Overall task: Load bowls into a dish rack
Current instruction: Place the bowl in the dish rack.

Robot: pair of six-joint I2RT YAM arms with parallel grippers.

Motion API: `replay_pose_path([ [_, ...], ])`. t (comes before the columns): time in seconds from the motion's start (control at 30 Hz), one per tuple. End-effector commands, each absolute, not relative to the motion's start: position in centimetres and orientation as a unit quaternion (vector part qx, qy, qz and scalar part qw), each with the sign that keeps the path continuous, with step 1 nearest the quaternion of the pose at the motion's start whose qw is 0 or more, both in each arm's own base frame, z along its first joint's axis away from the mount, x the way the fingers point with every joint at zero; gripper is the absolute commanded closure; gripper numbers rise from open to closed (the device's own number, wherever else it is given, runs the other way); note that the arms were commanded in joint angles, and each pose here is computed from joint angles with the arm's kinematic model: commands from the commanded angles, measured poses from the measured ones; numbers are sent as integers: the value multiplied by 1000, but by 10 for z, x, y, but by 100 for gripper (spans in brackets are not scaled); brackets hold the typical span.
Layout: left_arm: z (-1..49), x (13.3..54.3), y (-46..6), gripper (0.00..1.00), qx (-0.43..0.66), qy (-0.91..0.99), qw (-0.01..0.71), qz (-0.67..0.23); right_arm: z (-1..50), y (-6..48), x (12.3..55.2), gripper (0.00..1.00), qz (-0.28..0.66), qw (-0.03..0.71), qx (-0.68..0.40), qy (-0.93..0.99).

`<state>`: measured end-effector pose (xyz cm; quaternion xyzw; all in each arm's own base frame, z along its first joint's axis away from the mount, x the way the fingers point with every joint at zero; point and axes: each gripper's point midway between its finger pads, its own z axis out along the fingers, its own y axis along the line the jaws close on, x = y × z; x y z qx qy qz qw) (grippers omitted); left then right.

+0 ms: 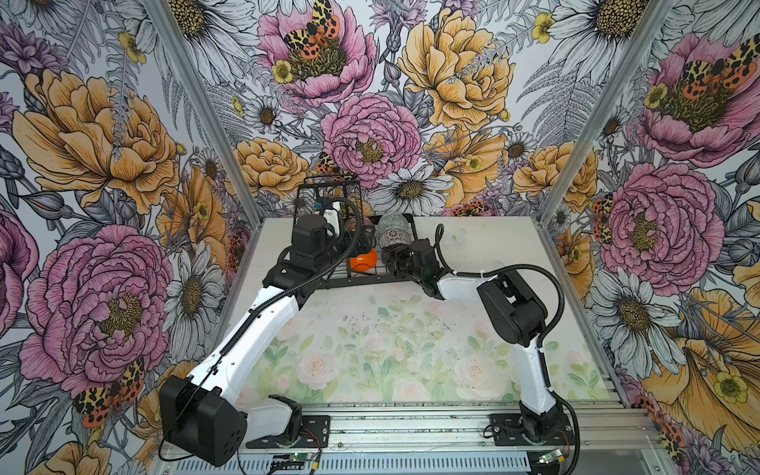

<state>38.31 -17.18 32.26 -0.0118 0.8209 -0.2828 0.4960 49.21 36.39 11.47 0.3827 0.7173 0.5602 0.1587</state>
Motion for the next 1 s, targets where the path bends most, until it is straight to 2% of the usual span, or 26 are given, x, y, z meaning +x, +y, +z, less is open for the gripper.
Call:
replay_pose_path([
  [0.0,327,377,-172,1,-13,816,497,-294,115,362,491,55,556,160,376,723],
  [0.17,328,377,-171,1,-14,816,498,-293,122,361,491,49,558,166,369,725],
  [0.6,330,378,-165,2,-18,814,504,-287,156,348,485,21,561,196,344,727],
  [0.97,340,377,-148,1,-28,808,528,-261,187,332,474,9,562,226,325,726],
])
